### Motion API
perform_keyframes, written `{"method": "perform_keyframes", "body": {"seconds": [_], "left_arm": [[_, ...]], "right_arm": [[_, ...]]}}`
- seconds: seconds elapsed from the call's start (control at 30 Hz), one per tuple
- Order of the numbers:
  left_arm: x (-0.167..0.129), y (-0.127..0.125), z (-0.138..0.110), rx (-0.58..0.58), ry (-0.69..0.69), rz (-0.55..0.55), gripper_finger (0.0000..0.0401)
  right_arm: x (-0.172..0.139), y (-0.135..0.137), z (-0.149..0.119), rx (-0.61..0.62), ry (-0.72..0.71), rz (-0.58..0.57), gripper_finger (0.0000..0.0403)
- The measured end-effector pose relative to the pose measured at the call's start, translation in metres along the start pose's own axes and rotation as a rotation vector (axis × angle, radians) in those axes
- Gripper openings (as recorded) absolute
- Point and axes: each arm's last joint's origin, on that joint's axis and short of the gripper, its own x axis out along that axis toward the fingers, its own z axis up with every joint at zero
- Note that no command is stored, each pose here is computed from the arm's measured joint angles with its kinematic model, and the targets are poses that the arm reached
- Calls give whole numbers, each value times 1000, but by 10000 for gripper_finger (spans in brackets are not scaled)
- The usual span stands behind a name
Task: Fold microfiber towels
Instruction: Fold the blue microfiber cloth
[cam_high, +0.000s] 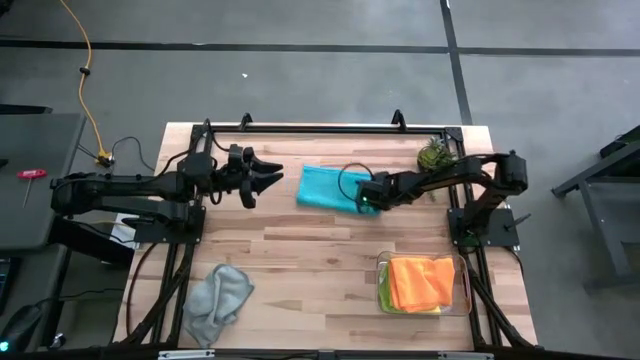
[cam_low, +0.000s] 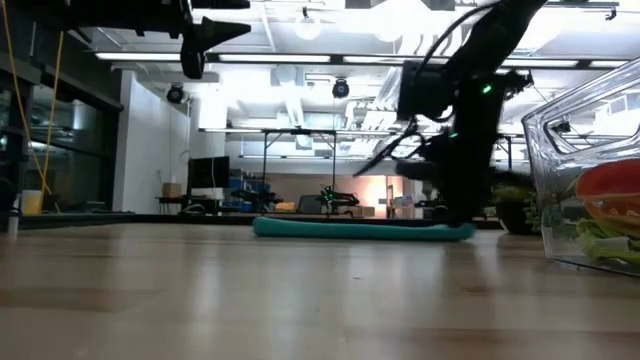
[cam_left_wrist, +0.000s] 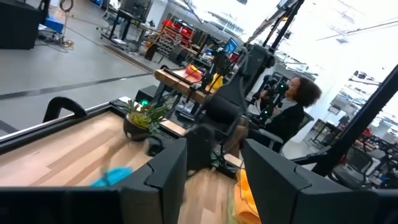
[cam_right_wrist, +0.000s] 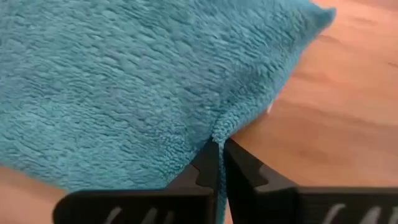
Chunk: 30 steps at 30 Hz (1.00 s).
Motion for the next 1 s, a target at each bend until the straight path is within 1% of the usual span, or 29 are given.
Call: {"method": "perform_keyframes", "body": {"seconds": [0.07, 0.17, 0.27, 0.43, 0.53, 0.6, 0.7, 0.87, 1.0], "left_arm": [[0, 0, 0, 0, -4, 9, 147], [0, 0, 0, 0, -4, 9, 147], [0, 0, 0, 0, -6, 12, 147], [0, 1, 0, -9, -17, 35, 147], [0, 1, 1, -18, -21, 42, 147], [0, 1, 0, -18, -21, 41, 147], [0, 1, 0, -24, -21, 41, 147], [0, 1, 0, -26, -21, 41, 147], [0, 1, 0, -26, -23, 47, 147]], "right_arm": [[-9, -7, -2, -37, 11, -38, 3], [-27, -21, -2, -92, -15, -131, 2], [-46, -32, -5, -144, -20, -169, 1], [-74, -54, -7, -182, -51, -242, 1], [-87, -64, -9, -195, -55, -253, 0], [-94, -66, -11, -202, -85, -230, 0], [-100, -62, -14, -202, -107, -153, 0], [-100, -44, -23, -212, -130, -9, 0], [-97, -26, -27, -177, -162, 105, 0]]}}
